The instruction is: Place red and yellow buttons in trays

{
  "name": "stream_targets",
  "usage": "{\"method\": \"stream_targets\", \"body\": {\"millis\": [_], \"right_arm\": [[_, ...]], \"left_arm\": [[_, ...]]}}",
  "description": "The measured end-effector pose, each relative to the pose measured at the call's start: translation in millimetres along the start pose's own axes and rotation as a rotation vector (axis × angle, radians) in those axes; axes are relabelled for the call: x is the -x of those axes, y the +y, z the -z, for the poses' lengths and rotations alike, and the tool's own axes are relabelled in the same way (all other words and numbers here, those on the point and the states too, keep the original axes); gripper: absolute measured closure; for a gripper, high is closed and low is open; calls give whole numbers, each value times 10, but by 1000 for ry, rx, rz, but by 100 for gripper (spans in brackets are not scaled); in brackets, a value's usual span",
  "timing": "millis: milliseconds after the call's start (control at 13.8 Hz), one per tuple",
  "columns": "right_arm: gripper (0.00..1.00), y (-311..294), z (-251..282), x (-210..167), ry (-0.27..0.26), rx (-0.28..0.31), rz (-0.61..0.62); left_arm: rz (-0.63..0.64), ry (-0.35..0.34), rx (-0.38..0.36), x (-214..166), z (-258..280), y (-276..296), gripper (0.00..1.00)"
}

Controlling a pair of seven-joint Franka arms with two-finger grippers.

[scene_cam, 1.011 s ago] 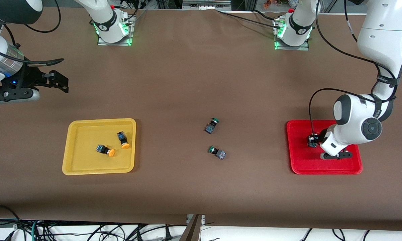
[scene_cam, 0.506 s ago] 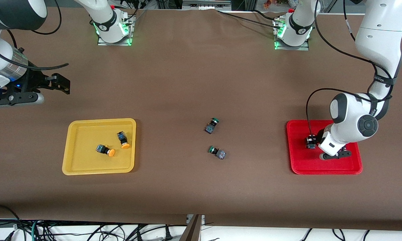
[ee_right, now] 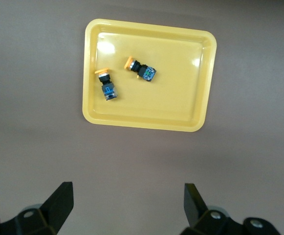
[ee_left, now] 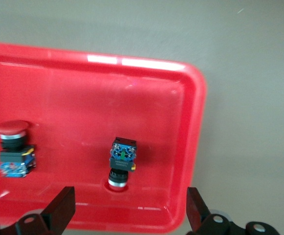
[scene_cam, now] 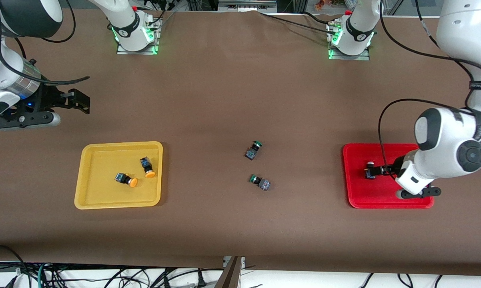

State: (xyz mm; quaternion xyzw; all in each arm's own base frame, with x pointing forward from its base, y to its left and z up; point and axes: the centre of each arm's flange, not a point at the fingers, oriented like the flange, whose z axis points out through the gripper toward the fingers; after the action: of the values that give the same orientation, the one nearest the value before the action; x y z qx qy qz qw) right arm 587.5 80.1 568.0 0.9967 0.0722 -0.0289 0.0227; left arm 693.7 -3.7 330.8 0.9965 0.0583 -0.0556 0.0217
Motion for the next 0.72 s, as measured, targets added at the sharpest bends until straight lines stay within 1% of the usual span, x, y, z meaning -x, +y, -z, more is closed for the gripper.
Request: {"method": "stream_targets", "body": {"millis": [217,506,578,650,722], "right_arm": [[0,-13,3,-2,1,-9,0],[0,-12,5,-3,1,-9,-1],[0,-12,5,-3,1,-9,-1],[0,-12,6,-3,2,-9,-1],[0,-12,7,-3,2,-9,-1]], "left_arm": [[-17,3,-4,-26,434,138,0],[-12,-63,-16,45,872,106,0],[-9,-65,-17,58,1003,84,0],[-6,-51,-16,72,1178,69,0],[-6,-19,-13,109,1412,68,0]]}}
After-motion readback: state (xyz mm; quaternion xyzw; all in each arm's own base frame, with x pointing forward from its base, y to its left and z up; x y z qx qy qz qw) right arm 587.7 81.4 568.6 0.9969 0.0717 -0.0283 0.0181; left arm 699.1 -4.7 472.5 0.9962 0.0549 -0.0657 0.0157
